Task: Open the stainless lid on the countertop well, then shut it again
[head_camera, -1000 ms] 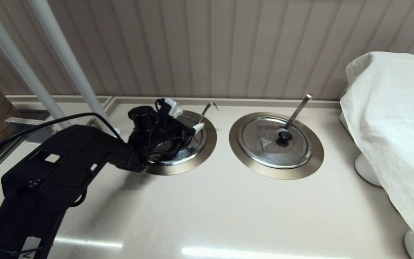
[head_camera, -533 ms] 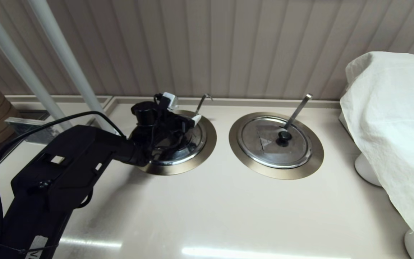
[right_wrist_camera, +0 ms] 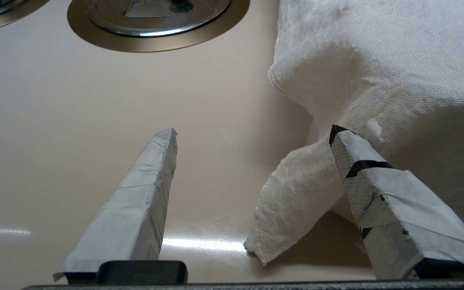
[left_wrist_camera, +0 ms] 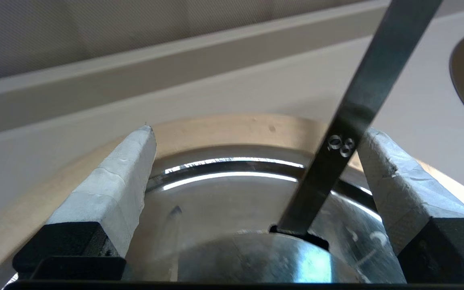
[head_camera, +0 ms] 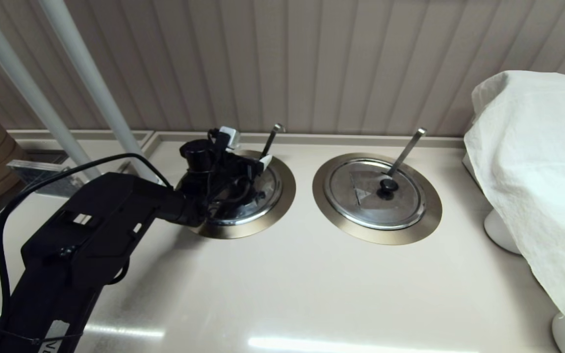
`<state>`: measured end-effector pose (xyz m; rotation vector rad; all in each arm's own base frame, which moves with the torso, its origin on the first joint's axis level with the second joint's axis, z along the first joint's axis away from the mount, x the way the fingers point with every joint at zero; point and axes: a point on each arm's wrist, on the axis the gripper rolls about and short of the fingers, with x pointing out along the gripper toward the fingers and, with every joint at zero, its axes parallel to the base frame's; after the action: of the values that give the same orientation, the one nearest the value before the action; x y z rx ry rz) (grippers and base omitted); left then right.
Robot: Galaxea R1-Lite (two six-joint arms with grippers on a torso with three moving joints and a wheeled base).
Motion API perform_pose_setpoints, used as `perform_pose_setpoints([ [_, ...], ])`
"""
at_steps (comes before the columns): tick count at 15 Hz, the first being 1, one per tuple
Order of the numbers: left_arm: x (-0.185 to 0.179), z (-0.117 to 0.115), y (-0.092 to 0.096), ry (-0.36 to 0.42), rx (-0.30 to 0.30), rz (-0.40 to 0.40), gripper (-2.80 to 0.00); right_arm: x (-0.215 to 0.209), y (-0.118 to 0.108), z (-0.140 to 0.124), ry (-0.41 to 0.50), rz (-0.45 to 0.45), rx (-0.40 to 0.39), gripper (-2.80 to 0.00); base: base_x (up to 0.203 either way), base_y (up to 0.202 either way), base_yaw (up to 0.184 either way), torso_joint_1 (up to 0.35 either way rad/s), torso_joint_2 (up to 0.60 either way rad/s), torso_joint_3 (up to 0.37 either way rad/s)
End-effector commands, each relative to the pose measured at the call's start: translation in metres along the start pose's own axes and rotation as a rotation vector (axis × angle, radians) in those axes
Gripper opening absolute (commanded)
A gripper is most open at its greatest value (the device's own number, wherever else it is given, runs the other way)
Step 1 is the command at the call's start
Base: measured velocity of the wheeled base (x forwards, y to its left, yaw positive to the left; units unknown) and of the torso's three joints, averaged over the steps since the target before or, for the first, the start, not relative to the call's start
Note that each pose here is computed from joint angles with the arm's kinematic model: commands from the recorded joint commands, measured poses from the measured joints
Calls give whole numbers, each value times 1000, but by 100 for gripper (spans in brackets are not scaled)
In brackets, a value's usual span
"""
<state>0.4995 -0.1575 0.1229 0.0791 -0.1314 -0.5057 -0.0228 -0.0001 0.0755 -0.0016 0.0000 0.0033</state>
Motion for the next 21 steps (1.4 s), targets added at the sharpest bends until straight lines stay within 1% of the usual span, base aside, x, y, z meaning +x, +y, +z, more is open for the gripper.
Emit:
perform_pose_setpoints([
  [1,-7,3,-3,19,-6,-13,0,0,0,0,2,1,0,0,0,0,0,0,0,0],
  [4,-23,14,-15,48,-21,-96,0,0,0,0,2,0,0,0,0,0,0,0,0,0],
  [5,-27,21,-20,47,-23,-132,0,0,0,0,2,1,0,0,0,0,0,0,0,0],
  [6,-30,29,-22,35,-22,-142,0,0,0,0,1,1,0,0,0,0,0,0,0,0],
  [9,-47,67,-22,-5,-39,-138,0,0,0,0,0,1,0,0,0,0,0,0,0,0],
  [11,-63,88,-22,-12,-47,-126,0,0,0,0,2,1,0,0,0,0,0,0,0,0],
  [13,-93,110,-16,-11,-55,-84,0,0,0,0,0,3,0,0,0,0,0,0,0,0],
  [14,-111,126,-11,-22,-53,-57,0,0,0,0,2,3,0,0,0,0,0,0,0,0],
  [15,-134,147,-4,-40,-46,-28,-280,0,0,0,0,1,-1,0,0,0,0,0,0,0],
  [17,-189,193,5,-70,-29,37,-280,0,0,0,1,2,0,0,0,0,0,0,0,0],
  [18,-219,213,7,-66,-23,72,-280,0,0,0,2,2,-1,0,0,0,0,0,0,0],
  [19,-248,228,6,-41,-22,107,-280,0,0,0,0,1,0,0,0,0,0,0,0,0],
  [21,-309,248,-1,44,-36,214,-280,0,0,0,1,1,0,0,0,0,0,0,0,0],
])
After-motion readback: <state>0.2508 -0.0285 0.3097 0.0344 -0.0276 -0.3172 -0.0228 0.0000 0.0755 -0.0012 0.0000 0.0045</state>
